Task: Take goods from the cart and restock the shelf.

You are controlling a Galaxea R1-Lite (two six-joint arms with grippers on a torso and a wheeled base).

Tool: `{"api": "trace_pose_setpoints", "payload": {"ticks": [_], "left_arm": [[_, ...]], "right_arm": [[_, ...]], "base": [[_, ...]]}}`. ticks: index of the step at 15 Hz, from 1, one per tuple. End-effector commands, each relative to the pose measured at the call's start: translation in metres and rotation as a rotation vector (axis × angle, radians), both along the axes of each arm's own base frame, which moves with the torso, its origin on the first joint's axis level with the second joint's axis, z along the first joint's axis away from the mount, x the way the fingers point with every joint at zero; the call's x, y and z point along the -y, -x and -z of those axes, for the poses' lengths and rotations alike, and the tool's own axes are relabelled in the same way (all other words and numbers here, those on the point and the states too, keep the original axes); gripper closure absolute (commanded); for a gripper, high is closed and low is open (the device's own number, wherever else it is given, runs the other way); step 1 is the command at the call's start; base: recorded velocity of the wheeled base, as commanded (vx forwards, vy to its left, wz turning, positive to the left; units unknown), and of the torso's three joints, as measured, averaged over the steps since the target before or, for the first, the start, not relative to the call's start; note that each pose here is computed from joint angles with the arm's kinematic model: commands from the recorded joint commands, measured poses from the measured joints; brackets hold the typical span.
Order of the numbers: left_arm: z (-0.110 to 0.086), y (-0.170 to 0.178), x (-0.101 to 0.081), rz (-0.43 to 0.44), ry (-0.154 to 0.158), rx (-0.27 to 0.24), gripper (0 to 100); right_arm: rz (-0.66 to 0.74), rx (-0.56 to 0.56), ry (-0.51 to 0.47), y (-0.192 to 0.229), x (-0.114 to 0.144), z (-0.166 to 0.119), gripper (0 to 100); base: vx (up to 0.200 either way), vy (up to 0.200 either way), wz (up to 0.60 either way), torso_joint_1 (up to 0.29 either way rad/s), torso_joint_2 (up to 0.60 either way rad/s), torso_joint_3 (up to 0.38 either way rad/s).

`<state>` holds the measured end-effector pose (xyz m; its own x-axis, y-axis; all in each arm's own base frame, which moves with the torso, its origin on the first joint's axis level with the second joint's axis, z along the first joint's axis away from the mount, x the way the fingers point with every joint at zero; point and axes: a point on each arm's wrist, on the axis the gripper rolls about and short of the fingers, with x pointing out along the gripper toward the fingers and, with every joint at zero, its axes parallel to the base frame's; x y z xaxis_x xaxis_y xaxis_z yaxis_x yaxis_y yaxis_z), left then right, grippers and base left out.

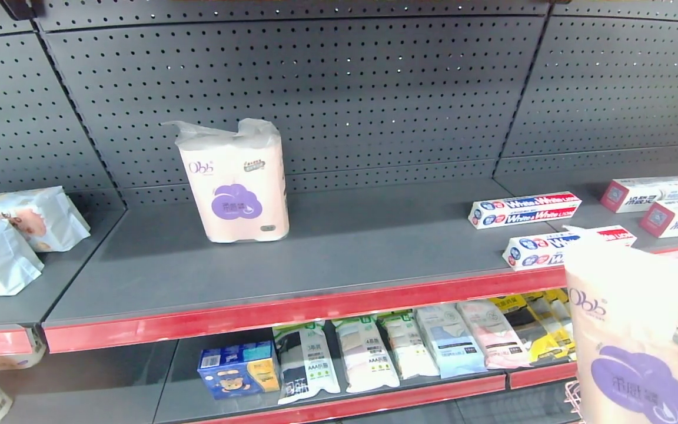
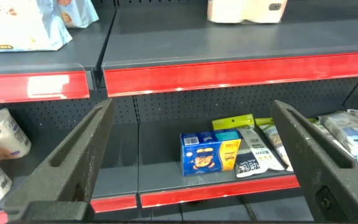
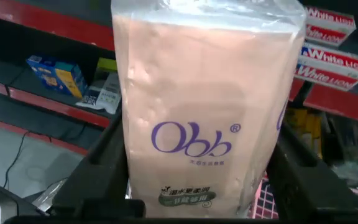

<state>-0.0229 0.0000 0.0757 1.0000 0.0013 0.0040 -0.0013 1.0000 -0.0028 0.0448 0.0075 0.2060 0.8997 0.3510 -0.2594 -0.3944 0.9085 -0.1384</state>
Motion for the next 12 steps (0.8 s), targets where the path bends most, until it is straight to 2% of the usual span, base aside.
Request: {"api": "trace_pose_setpoints", "payload": {"ticks": [1,12], "left_arm": [[0.000,0.000,0.000,0.000,0.000,-0.001,0],[0.000,0.000,0.000,0.000,0.000,-0.001,0]], "right_arm": [[-0.031,0.016,0.004,-0.008,-0.001,-0.014,100],[-0.010,-0.032,0.032,-0.009,0.000,0.001,100]], "base": [[0.000,0.000,0.00,0.000,0.00,0.000],[0.000,0.000,0.00,0.000,0.00,0.000]]}}
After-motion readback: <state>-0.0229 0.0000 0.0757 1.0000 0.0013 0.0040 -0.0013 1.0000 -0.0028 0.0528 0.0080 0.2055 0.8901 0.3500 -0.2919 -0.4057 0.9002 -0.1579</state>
